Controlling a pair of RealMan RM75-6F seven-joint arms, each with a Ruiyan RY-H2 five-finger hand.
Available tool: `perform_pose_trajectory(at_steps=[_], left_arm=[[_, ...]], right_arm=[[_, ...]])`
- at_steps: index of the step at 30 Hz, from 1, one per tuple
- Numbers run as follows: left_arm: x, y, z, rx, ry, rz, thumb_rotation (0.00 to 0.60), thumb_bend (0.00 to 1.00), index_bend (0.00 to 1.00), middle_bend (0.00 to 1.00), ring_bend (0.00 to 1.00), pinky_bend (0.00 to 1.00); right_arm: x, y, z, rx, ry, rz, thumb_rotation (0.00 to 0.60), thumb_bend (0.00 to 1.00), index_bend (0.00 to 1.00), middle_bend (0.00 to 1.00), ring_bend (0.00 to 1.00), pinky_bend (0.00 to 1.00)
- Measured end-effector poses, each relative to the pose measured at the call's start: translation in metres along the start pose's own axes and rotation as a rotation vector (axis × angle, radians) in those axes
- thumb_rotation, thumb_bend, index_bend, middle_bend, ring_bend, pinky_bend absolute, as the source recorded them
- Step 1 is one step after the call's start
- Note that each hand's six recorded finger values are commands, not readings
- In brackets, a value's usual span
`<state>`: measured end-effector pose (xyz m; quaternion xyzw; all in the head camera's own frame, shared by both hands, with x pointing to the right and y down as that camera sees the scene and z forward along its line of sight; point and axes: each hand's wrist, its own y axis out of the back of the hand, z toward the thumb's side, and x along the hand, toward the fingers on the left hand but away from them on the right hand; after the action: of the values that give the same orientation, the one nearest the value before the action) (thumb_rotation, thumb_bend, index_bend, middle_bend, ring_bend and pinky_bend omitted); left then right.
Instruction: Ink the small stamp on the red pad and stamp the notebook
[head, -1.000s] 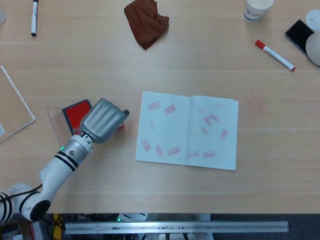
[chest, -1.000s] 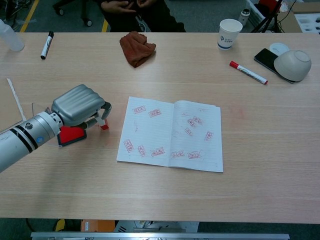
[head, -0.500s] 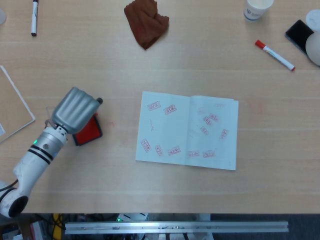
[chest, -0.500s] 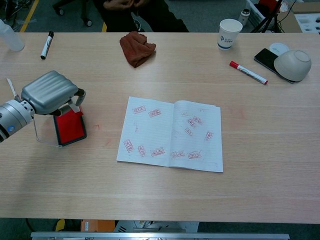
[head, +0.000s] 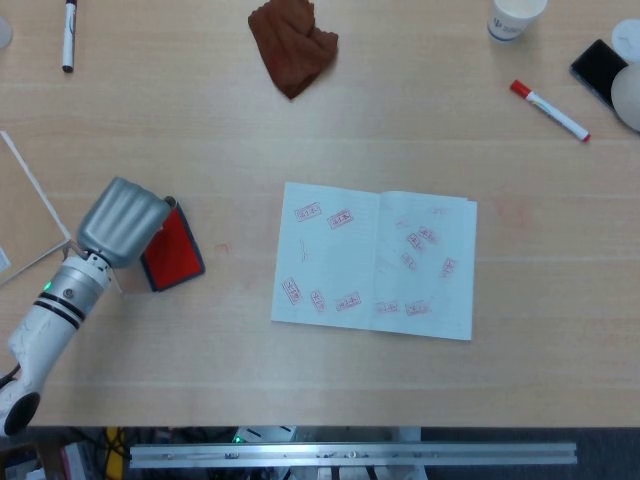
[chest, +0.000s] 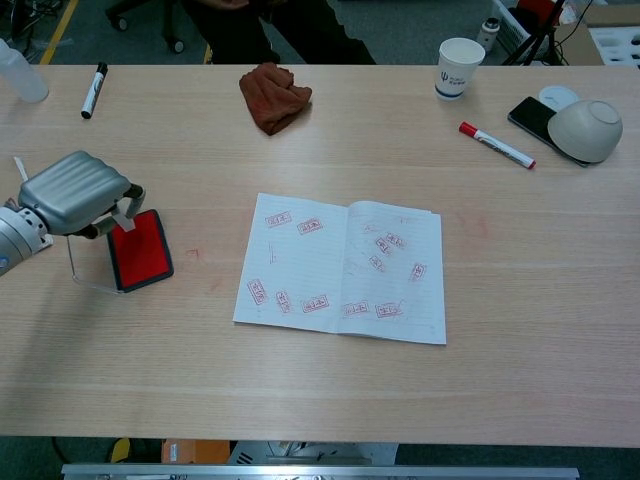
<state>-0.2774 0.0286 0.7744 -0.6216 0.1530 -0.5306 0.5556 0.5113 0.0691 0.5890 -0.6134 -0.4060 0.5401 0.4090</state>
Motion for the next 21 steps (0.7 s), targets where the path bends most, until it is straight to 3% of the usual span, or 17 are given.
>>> perform_pose_trajectory(at_steps=[21], left_arm=[[0.0068, -0.0095, 0.0097, 0.007, -0.017, -0.028, 0.6, 0.34, 0.57, 0.99, 1.0, 1.0]], right_arm=[[0.0037, 0.0022, -0.0027, 0.001, -0.013, -0.006, 0.6, 0.29, 0.35, 0.33, 0.23, 0.35]])
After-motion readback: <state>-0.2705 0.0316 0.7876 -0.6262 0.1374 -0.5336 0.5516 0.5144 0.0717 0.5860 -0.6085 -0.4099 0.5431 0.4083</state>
